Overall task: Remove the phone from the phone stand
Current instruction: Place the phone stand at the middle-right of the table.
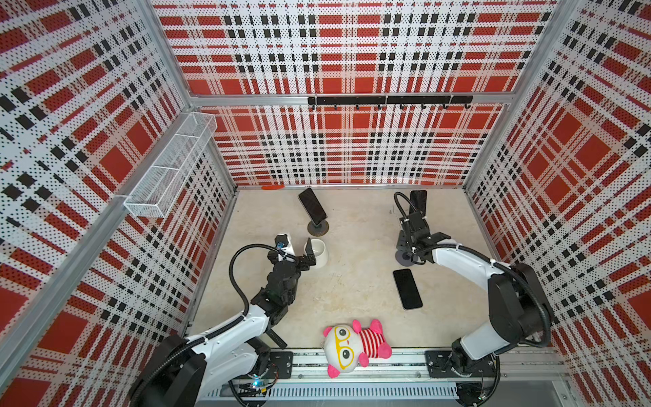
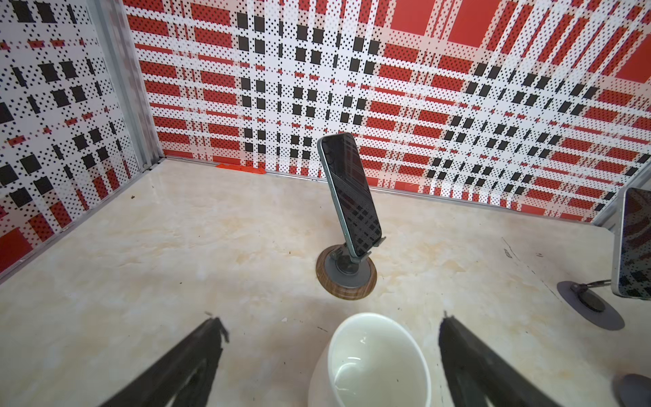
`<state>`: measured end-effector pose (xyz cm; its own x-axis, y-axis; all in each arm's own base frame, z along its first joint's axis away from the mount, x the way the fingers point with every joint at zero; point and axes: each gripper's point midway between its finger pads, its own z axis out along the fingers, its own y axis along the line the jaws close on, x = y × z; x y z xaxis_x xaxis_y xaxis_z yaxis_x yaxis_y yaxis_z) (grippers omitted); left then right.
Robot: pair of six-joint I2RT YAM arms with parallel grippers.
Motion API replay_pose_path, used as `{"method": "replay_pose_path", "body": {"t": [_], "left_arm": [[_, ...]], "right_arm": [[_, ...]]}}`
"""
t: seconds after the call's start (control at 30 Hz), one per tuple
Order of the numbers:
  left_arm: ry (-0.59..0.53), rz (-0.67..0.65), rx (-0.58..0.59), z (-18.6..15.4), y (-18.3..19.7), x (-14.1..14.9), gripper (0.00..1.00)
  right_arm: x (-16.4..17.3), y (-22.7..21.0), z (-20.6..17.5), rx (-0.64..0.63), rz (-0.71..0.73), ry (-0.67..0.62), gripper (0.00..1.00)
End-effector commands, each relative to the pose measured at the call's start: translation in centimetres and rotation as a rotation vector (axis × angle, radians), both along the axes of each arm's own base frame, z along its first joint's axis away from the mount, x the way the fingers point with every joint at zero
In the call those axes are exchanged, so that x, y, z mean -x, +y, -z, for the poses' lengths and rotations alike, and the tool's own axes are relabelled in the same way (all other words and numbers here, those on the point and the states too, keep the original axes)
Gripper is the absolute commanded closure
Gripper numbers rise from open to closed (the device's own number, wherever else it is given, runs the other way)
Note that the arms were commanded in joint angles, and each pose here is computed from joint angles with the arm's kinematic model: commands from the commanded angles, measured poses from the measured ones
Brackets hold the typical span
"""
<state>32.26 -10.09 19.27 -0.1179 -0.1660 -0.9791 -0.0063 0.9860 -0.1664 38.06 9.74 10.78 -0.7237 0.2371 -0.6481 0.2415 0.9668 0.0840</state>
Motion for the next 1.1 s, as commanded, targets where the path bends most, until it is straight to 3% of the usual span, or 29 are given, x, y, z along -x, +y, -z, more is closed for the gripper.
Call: {"method": "replay_pose_path", "body": {"t": [0.0, 0.23, 0.37, 0.73, 0.97, 1.07], "left_arm": [[-0.014, -0.008, -0.002, -0.3, 0.1, 0.0, 0.02], [-0.007, -0.008, -0.005, -0.1, 0.0, -0.2, 0.02], [-0.005, 0.0, 0.0, 0.0, -0.2, -0.2, 0.02], [-0.006, 0.0, -0.001, 0.0, -0.2, -0.2, 0.02], [-0.01, 0.004, 0.0, -0.2, -0.2, -0.2, 0.02], [-0.01, 0.011, 0.002, -0.2, -0.4, -0.2, 0.02]], "right_arm": [[0.9, -2.5, -1.9, 0.002, 0.046, -0.051, 0.43], [3.8, -8.7, -0.7, -0.099, 0.158, -0.052, 0.42], [4.8, -10.7, 0.1, -0.087, 0.196, -0.048, 0.42], [5.1, -10.4, 0.4, -0.118, 0.184, -0.034, 0.34], [5.5, -10.9, -2.1, -0.089, 0.189, -0.057, 0.24], [5.4, -11.5, -4.2, -0.022, 0.164, -0.083, 0.23]]}}
